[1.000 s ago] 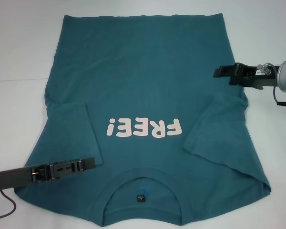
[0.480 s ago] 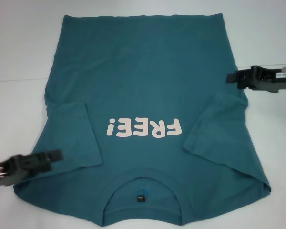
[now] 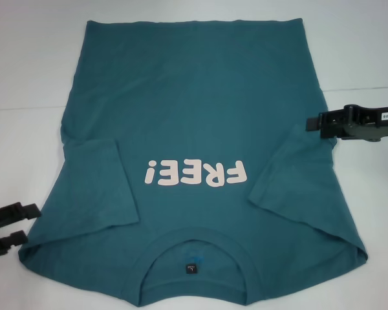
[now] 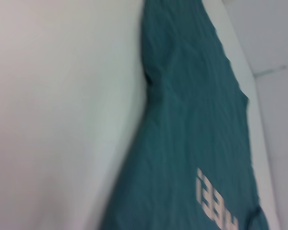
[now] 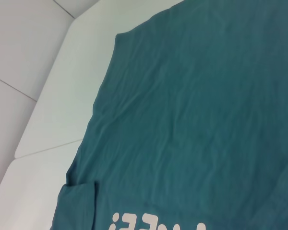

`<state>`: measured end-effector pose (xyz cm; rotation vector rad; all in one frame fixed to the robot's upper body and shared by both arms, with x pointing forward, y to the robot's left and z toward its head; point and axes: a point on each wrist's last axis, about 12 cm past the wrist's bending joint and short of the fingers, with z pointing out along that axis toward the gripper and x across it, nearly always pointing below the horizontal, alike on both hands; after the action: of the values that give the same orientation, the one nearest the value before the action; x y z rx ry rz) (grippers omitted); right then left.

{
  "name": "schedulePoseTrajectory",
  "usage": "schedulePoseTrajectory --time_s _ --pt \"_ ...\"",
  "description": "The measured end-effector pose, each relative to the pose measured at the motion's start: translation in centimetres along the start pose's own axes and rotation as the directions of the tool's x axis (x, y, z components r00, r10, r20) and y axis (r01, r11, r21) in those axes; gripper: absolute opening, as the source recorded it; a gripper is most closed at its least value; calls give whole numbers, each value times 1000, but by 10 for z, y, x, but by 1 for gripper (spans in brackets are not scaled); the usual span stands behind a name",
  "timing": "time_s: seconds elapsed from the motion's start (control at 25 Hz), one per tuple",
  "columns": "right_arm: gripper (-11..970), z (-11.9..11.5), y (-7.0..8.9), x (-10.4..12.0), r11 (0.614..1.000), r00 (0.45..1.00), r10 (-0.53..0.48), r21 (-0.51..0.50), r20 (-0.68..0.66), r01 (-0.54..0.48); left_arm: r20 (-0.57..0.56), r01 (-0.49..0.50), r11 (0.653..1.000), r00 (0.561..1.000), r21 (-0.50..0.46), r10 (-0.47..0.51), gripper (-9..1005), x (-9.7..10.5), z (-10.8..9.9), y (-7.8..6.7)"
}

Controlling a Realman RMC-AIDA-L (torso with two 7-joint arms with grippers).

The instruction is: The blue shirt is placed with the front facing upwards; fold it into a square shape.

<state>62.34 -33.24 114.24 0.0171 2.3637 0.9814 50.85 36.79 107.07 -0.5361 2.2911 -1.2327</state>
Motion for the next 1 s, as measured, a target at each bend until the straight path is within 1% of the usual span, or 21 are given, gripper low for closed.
schedulePoseTrajectory --time_s 0.16,0.44,1.0 --pt "508 1 -1 4 1000 1000 6 0 -10 -6 47 18 999 999 -44 -16 765 -2 3 8" --pt "508 1 -4 9 1000 1000 17 2 -15 -17 54 15 993 999 -113 -9 766 -2 5 17" --pt "508 0 -6 10 1000 1000 23 7 -12 -23 36 13 993 999 -119 -9 765 3 8 20"
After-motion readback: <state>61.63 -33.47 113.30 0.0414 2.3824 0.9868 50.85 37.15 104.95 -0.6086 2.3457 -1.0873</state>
